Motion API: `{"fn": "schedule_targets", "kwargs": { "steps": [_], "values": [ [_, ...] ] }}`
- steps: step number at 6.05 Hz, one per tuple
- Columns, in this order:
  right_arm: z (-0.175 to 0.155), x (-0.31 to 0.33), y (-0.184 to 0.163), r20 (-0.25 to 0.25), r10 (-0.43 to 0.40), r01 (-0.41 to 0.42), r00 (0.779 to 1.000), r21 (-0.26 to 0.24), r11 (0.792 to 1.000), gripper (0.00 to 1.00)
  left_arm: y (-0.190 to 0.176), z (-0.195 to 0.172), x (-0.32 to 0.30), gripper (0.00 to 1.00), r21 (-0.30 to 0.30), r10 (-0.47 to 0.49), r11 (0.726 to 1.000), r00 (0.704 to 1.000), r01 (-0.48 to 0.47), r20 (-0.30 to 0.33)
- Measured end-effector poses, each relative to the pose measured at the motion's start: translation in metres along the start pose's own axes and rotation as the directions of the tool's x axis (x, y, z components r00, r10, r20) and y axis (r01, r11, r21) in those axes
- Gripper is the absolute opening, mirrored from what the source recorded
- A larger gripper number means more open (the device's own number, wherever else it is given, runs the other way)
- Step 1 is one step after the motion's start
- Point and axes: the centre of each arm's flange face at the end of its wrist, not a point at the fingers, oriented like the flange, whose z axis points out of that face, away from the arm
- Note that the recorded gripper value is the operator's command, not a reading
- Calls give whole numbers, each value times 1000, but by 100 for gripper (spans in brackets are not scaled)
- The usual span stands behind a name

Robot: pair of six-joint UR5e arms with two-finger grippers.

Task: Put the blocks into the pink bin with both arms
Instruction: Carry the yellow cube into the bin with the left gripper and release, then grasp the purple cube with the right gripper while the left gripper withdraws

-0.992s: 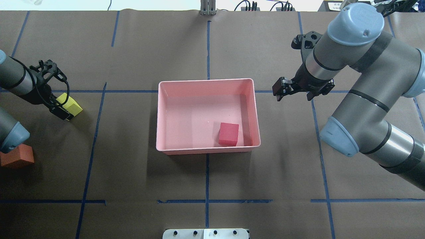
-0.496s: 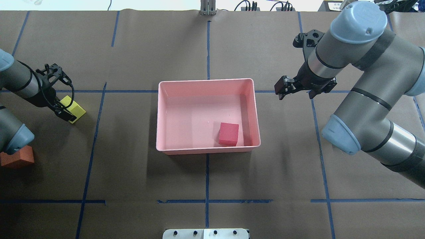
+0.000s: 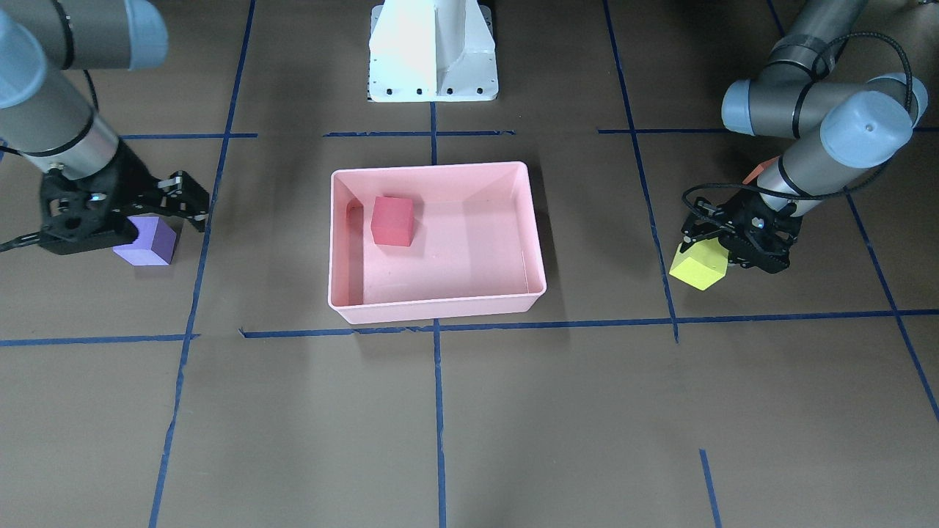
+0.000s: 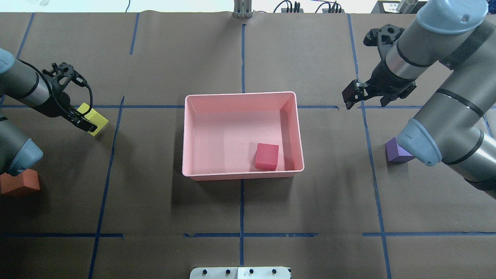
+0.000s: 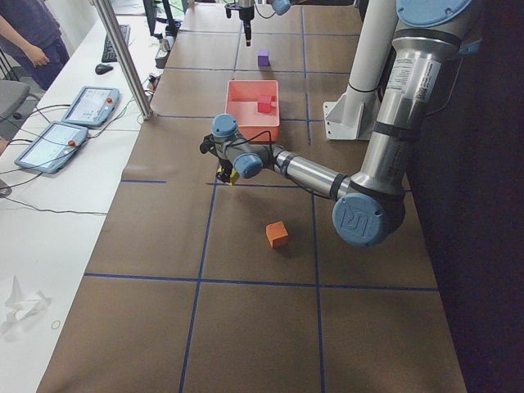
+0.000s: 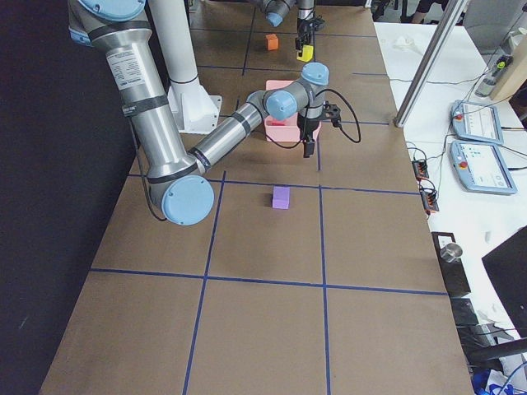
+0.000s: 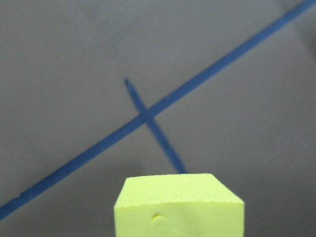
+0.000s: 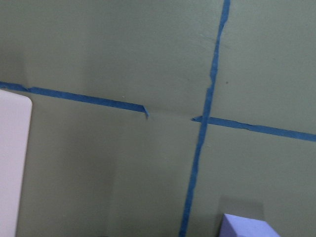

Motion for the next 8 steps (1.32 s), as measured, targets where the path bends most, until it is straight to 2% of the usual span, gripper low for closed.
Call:
{"fn": "schedule_targets", "kwargs": {
  "steps": [1,3,4,5,6,8],
  "values": [
    [4,32,12,-21,-53,53,998,-13,999,100,-27,-22,39,55,19,-82,996,997,82,-7],
    [8,79,56,-43,-101,100,994,-32,995,100,-63,-49,156,60,10,-205,979,978,204,35],
    [17,99,77,-38,-109,108,993,-15,994,100,-69,-41,225,100,1,-248,969,967,248,58],
    [30,114,87,-28,-82,82,996,14,997,100,-67,-27,276,100,0,-279,960,958,280,65],
    [47,121,88,-10,-29,30,1000,43,999,100,-64,-20,303,100,5,-292,956,954,293,67],
    [82,88,86,28,61,-63,998,68,996,100,-60,-17,312,100,8,-299,954,952,299,69]
  ]
}}
